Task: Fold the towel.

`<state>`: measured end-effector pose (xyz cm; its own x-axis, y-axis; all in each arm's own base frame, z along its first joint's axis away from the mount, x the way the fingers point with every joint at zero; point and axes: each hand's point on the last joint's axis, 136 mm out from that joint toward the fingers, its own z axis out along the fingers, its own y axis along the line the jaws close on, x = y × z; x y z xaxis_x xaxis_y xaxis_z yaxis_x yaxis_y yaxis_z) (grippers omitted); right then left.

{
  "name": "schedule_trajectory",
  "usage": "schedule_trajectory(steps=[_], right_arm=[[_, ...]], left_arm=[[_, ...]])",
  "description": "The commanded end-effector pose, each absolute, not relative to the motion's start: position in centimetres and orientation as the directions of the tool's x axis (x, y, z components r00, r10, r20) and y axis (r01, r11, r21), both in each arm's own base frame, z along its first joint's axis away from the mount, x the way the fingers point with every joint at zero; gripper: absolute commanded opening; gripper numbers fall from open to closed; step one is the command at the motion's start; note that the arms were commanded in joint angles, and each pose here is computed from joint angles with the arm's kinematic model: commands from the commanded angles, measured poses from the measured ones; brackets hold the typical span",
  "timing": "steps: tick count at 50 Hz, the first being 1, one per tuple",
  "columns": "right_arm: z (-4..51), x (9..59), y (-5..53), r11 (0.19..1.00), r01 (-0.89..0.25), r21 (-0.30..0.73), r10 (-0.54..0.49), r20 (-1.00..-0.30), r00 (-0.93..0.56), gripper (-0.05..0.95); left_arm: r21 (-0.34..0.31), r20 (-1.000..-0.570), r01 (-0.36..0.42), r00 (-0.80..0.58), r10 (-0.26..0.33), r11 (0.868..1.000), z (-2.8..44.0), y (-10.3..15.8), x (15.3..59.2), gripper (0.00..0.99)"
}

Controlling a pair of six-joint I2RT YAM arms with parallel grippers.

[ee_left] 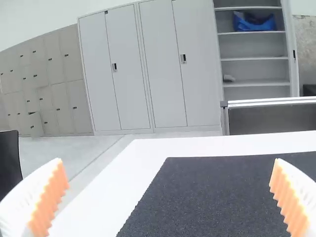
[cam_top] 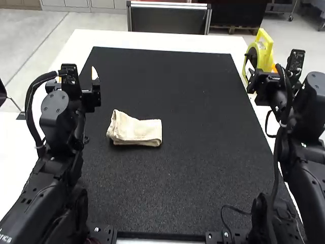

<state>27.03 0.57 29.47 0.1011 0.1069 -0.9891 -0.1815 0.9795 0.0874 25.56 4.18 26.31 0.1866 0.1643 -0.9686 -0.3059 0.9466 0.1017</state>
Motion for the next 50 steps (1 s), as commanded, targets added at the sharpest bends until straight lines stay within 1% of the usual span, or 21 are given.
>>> schedule_trajectory(steps=[1,8,16,19,23,28,32,34,37,40,45,47,50], right_arm=[[30.6,25.9,1.0,0.973,-0.216,0.085,0.119,-0.981,0.152,0.91],[30.4,24.9,1.2,0.973,-0.222,0.064,0.107,-0.976,0.188,0.91],[31.3,23.1,1.7,0.972,-0.23,0.036,0.098,-0.96,0.263,0.91],[31.6,22.3,1.8,0.974,-0.227,0.02,0.088,-0.951,0.297,0.91],[32.0,21.4,1.5,0.981,-0.194,0.009,0.077,-0.935,0.346,0.91],[31.0,20.8,1.5,0.984,-0.18,0.002,0.066,-0.935,0.347,0.91],[30.0,21.4,0.3,0.992,-0.123,0.018,0.057,-0.944,0.324,0.91],[29.9,21.5,0.0,0.995,-0.101,0.003,0.037,-0.942,0.333,0.91],[29.1,21.9,-0.7,0.998,-0.064,0.013,0.033,-0.945,0.324,0.91],[28.0,22.3,-1.7,1.0,-0.01,0.02,0.022,-0.952,0.306,0.91],[27.0,22.6,-1.8,1.0,-0.011,0.026,0.028,-0.96,0.28,0.91],[26.6,22.7,-1.4,0.999,-0.036,0.019,0.028,-0.963,0.269,0.91],[26.0,22.9,-1.2,0.999,-0.049,0.019,0.031,-0.967,0.252,0.91]], left_arm=[[0.09,-0.956,-0.322,0.239,0.173,0.943,27.3,4.3,24.5,0.967],[0.078,-0.944,-0.327,0.281,0.176,0.942,27.5,4.4,23.2,0.967],[0.078,-0.919,-0.342,0.339,0.2,0.936,28.1,4.5,21.7,0.967],[0.074,-0.913,-0.337,0.356,0.2,0.939,28.3,4.4,21.5,0.969],[0.064,-0.901,-0.333,0.386,0.198,0.941,28.8,4.3,21.3,0.969],[0.059,-0.893,-0.328,0.405,0.197,0.943,28.8,4.2,21.2,0.967],[0.074,-0.899,-0.306,0.392,0.196,0.949,28.2,3.8,21.6,0.969],[0.079,-0.904,-0.29,0.382,0.191,0.954,27.8,3.5,21.8,0.969],[0.097,-0.915,-0.251,0.358,0.185,0.963,27.1,2.9,22.3,0.967],[0.086,-0.926,-0.233,0.34,0.164,0.969,26.5,2.7,22.6,0.967],[0.075,-0.946,-0.218,0.294,0.138,0.973,25.2,2.7,23.1,0.967],[0.072,-0.95,-0.215,0.284,0.133,0.974,25.0,2.7,23.1,0.967],[0.034,-0.954,-0.201,0.284,0.092,0.979,24.8,2.6,23.2,0.967]])
